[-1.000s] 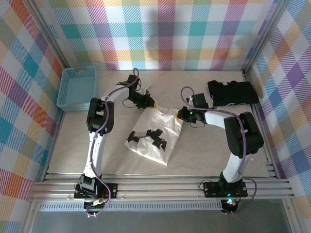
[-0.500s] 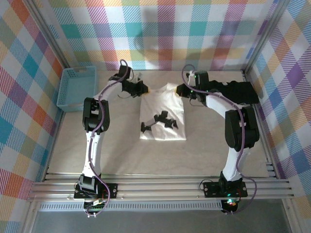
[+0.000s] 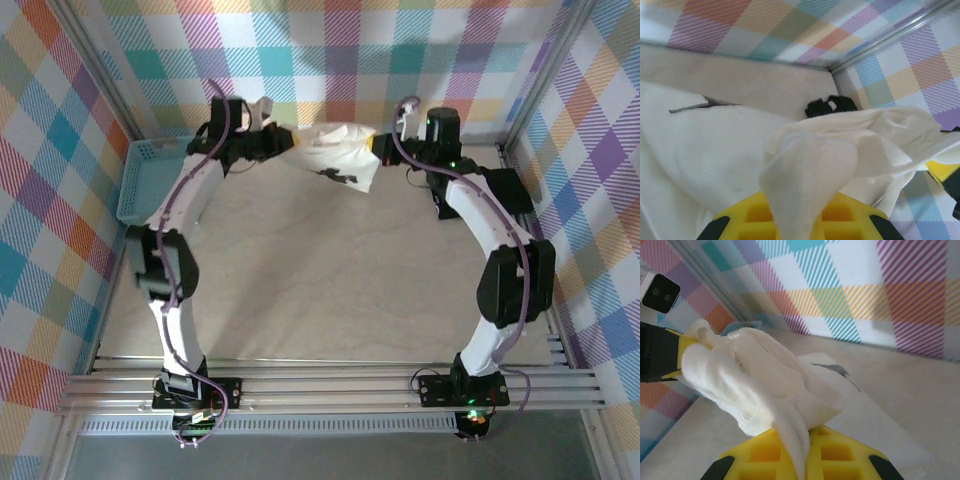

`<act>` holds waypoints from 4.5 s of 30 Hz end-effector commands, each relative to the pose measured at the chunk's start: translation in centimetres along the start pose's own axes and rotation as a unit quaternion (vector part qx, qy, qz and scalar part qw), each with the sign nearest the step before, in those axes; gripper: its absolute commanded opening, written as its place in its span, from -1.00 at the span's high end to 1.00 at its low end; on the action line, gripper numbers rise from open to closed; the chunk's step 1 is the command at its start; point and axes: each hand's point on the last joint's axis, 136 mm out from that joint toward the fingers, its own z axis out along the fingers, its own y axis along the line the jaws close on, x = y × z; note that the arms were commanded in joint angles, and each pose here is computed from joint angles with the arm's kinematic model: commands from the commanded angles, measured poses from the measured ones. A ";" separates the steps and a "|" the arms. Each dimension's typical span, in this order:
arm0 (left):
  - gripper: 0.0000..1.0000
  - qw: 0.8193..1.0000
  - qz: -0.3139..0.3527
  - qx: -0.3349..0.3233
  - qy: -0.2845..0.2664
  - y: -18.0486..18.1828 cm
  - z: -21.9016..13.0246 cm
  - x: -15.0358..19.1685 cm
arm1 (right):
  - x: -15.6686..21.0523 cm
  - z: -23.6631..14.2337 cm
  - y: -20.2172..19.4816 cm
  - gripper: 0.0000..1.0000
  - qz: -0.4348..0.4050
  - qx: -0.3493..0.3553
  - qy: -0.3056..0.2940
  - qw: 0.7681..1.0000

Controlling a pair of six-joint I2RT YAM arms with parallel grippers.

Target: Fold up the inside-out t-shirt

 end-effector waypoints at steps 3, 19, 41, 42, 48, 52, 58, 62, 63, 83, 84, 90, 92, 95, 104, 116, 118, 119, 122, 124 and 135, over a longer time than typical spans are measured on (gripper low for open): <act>1.00 0.999 -0.013 -0.017 0.029 0.9 -2.0 10.7 | 9.4 -3.3 2.6 1.00 0.068 -0.053 0.070 0.994; 1.00 0.986 -0.067 -0.128 0.078 5.4 -3.0 23.4 | 21.9 -3.7 0.3 1.00 0.198 0.004 0.216 0.956; -0.28 0.940 -0.016 -0.337 0.050 15.2 -3.3 19.9 | 21.8 0.2 -4.4 -0.19 0.146 0.118 0.295 0.937; -0.36 0.938 -0.013 -0.344 0.040 15.0 -4.2 19.7 | 22.3 -0.4 -3.6 -0.25 0.158 0.107 0.297 0.935; -0.63 0.975 -0.027 -0.217 0.041 9.2 -4.8 22.6 | 25.5 -1.0 -1.2 -0.59 0.222 0.059 0.313 0.922; -0.62 0.985 -0.053 -0.146 0.081 7.1 -2.6 25.4 | 26.3 0.0 -1.2 -0.65 0.239 0.047 0.315 0.917; -0.62 0.977 -0.055 -0.179 0.100 10.1 -1.0 26.8 | 28.3 2.2 -0.2 -0.70 0.253 0.028 0.337 0.906; -0.61 0.975 -0.070 -0.179 0.116 11.1 -0.3 28.1 | 30.1 3.1 0.4 -0.68 0.264 0.025 0.352 0.898; -0.61 0.974 -0.073 -0.178 0.117 11.2 -0.3 28.4 | 30.5 3.3 0.7 -0.66 0.266 0.024 0.355 0.896; -0.63 0.968 0.018 -0.247 0.027 8.1 -5.8 20.7 | 24.0 1.5 -1.8 0.88 0.160 0.051 0.310 0.936; -0.64 0.965 0.021 -0.260 0.027 7.9 -6.9 20.6 | 23.0 0.7 -2.6 0.90 0.133 0.070 0.313 0.938; -0.64 0.966 0.036 -0.255 -0.021 5.5 -10.4 19.0 | 14.9 -4.7 -9.4 0.94 -0.033 0.218 0.288 0.932; -0.64 0.968 0.035 -0.249 -0.026 5.0 -10.8 18.9 | 12.2 -6.0 -11.1 0.94 -0.070 0.253 0.278 0.924; -0.64 0.968 0.038 -0.246 -0.025 4.6 -11.2 18.9 | 8.7 -7.2 -13.0 0.95 -0.126 0.286 0.274 0.910; -0.65 0.966 0.043 -0.256 -0.009 5.2 -10.9 19.4 | 2.3 -9.0 -17.9 0.96 -0.198 0.346 0.271 0.876; -0.65 0.965 0.034 -0.259 0.011 5.9 -9.8 19.9 | -0.3 -13.0 -22.5 0.99 -0.164 0.394 0.254 0.868; -0.65 0.965 0.032 -0.261 0.016 6.1 -9.6 20.1 | -0.1 -14.1 -23.7 0.98 -0.140 0.402 0.250 0.870; -0.65 0.964 0.032 -0.262 0.019 6.2 -9.5 20.2 | 0.0 -14.6 -24.3 0.98 -0.129 0.407 0.250 0.869; -0.65 0.964 0.029 -0.265 0.025 6.6 -9.1 20.3 | 1.2 -15.9 -26.7 0.95 -0.088 0.433 0.258 0.859; -0.65 0.963 0.030 -0.266 0.029 6.7 -8.8 20.3 | 2.0 -16.9 -29.0 0.91 -0.063 0.465 0.262 0.843; -0.65 0.961 0.023 -0.270 0.049 7.4 -7.4 20.4 | 4.9 -19.8 -37.2 -0.09 0.000 0.580 0.279 0.765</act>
